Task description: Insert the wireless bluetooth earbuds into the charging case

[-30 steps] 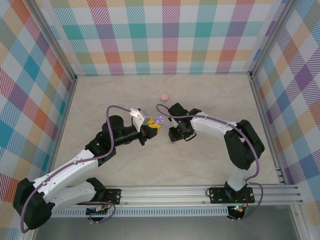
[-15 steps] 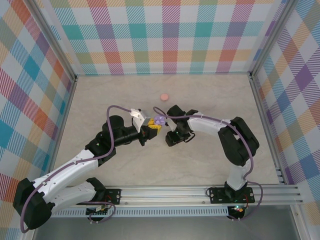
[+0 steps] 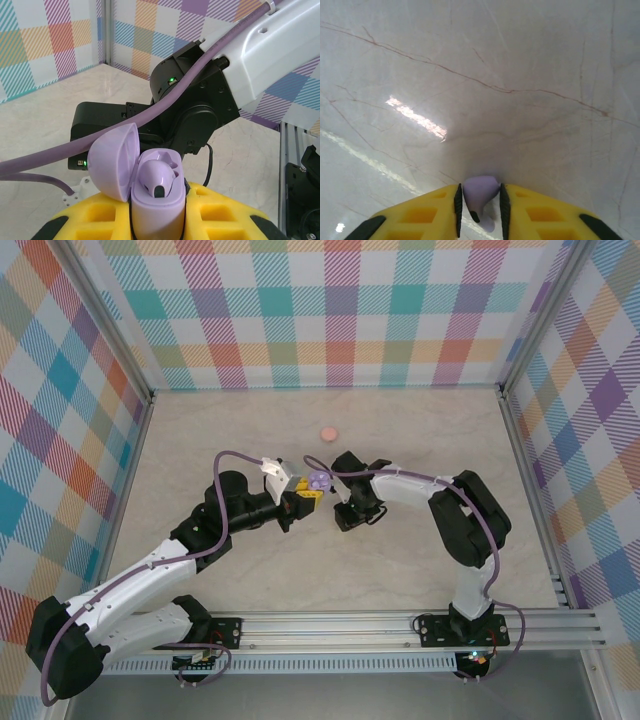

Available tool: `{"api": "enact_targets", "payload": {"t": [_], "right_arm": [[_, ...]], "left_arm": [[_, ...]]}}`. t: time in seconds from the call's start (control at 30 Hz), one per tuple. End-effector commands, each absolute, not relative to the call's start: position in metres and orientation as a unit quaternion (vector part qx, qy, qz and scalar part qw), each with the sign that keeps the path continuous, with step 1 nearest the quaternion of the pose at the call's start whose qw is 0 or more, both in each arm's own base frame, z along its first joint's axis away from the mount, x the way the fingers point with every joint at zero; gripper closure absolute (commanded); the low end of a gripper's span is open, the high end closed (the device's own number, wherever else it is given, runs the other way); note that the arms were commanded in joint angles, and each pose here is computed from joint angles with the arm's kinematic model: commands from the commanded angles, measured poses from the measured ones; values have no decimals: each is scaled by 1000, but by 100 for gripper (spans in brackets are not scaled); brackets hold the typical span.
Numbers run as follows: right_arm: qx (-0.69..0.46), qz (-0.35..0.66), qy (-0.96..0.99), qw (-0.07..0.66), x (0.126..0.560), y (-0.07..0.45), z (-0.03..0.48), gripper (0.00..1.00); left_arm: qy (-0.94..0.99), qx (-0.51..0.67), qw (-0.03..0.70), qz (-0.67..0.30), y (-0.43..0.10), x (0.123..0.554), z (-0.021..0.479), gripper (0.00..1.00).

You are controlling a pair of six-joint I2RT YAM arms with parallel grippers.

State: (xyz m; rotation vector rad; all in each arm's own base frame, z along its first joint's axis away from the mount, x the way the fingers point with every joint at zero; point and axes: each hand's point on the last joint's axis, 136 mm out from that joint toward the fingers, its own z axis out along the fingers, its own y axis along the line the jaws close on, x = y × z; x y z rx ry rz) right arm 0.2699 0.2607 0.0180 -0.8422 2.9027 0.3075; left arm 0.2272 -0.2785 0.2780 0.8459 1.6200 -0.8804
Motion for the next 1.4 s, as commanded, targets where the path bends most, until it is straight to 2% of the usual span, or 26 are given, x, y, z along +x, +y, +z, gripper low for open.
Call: {"api": "enact_targets", "payload": {"t": [0.0,0.13,0.43,0.53,0.67,0.77,0.97,1.2,1.37], "right_arm": [[-270,74,958,59,274,255,17,76],[-252,41,964,70,281,243,18,80],[-192,13,979,63,288,217,13,78],[-193,22,979,60,286,218,13,71],[-198,33,978,61,286,222,17,55],[-205,40,976,62,287,226,21,50],[-215,40,974,54,291,231,24,49],[-217,23,975,42,296,231,19,55],[-219,14,975,38,300,230,18,56]], "left_arm": [[660,360,539,-379,-282,220,291,79],[661,360,538,-379,-282,220,290,79],[661,362,538,-378,-281,220,290,79],[661,362,539,-377,-282,220,290,78],[659,363,539,-378,-282,220,292,79],[659,364,539,-378,-283,220,292,79],[656,367,539,-380,-283,219,292,79],[655,367,540,-381,-283,218,293,79],[655,367,539,-382,-283,218,293,79]]}}
